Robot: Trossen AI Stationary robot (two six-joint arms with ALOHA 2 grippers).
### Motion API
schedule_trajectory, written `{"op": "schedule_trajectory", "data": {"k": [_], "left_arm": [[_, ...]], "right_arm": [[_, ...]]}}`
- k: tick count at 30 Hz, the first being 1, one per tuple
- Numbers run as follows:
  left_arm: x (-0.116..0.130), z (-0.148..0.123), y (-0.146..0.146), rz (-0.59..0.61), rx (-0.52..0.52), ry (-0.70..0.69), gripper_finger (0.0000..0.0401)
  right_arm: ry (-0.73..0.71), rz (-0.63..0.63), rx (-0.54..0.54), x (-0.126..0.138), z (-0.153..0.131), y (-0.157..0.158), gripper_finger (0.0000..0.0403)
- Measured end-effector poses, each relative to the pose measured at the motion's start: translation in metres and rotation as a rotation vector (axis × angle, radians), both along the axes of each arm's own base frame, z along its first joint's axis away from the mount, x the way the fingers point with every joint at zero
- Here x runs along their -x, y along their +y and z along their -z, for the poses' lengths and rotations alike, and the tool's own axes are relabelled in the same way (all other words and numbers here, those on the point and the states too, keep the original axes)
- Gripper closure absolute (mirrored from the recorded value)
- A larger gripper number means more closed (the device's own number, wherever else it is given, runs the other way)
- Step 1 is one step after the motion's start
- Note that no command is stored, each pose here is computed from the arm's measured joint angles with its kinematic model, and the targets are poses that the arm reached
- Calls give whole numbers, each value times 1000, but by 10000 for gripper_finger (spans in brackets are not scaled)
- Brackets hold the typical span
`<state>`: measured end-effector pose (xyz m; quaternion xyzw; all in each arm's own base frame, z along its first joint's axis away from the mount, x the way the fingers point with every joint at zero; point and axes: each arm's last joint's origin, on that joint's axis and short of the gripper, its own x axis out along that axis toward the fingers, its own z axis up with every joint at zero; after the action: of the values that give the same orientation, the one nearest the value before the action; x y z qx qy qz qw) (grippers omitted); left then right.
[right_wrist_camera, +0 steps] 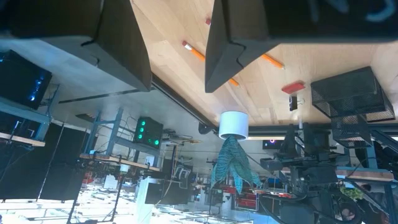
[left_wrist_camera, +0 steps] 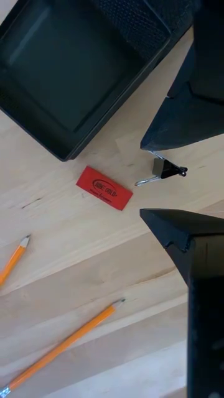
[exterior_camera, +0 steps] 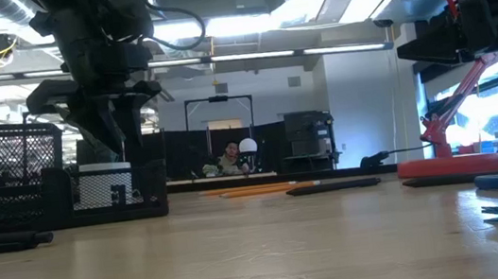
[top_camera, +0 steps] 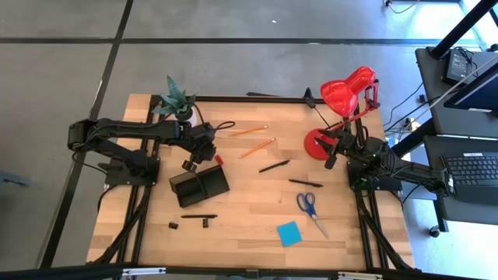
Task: Pick and place office supplies into organizer
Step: Put the top binder clip into the front left compartment of the desk organizer
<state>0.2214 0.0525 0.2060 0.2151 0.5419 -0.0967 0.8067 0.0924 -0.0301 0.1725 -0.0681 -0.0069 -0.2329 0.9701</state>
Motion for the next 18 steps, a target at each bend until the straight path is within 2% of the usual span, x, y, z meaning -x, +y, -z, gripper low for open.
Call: {"op": "schedule_trajectory", "data": {"k": [10, 18], "left_arm": [[0, 2, 0, 56, -19, 20, 244], [-8, 24, 3, 53, 9, 125, 244]], "right_arm": [[-3, 0, -5, 0, 0, 0, 249], [-3, 0, -6, 0, 0, 0, 249]]}}
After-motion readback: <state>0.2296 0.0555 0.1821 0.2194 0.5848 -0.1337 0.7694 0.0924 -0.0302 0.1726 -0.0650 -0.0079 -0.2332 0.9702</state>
